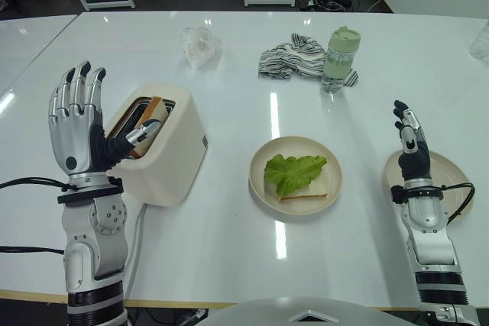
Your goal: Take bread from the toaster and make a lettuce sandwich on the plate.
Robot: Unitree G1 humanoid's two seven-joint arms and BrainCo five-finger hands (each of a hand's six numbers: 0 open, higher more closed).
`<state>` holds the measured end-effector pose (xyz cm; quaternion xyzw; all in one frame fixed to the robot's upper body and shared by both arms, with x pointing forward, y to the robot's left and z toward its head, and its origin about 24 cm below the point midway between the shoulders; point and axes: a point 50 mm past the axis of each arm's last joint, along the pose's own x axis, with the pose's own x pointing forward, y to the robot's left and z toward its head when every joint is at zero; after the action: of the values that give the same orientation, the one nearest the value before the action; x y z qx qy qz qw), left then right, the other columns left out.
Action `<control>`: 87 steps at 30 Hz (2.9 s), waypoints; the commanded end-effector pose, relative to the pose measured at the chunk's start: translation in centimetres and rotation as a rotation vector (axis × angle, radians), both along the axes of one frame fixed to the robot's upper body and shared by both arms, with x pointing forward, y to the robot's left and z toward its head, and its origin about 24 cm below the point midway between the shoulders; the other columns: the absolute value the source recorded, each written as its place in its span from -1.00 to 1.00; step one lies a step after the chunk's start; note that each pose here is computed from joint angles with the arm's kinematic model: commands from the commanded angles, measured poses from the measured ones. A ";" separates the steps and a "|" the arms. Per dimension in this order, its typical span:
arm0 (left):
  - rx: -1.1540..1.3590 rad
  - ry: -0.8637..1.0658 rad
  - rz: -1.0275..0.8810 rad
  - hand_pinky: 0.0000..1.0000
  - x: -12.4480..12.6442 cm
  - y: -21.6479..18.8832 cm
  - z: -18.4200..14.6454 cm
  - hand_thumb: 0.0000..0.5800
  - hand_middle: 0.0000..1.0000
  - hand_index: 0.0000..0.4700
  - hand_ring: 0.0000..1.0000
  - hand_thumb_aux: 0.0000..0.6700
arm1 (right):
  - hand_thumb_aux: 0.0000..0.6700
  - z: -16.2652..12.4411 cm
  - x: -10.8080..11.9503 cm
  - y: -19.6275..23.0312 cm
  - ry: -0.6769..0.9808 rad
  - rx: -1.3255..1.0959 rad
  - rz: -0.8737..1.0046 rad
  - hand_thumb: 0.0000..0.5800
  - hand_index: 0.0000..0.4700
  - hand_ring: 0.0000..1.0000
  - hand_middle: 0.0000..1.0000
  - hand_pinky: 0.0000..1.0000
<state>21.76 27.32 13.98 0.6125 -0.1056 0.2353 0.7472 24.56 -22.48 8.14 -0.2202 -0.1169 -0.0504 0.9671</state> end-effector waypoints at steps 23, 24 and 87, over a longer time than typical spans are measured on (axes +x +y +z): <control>-0.069 0.093 -0.020 -1.00 0.0 -0.9 -2.3 1.00 -1.00 1.00 -1.00 1.00 | -1.00 -0.5 -0.2 -0.8 0.039 -0.035 -0.011 -1.00 -1.00 -1.00 -1.00 -1.00; -0.044 0.019 -0.036 -1.00 -0.1 -1.2 -1.4 1.00 -1.00 1.00 -1.00 1.00 | -1.00 -0.5 -0.2 -0.8 0.039 -0.036 -0.012 -1.00 -1.00 -1.00 -1.00 -1.00; -0.709 0.998 -1.220 1.00 12.9 -19.0 -7.9 1.00 1.00 1.00 1.00 1.00 | -1.00 -4.5 -0.6 -0.7 0.175 -0.057 -0.042 -1.00 -1.00 -1.00 -1.00 -1.00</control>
<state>34.15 8.23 5.94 0.2000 -0.0043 -0.4854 0.8511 23.98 -23.03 3.66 -0.2437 -0.0312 -0.0518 0.9680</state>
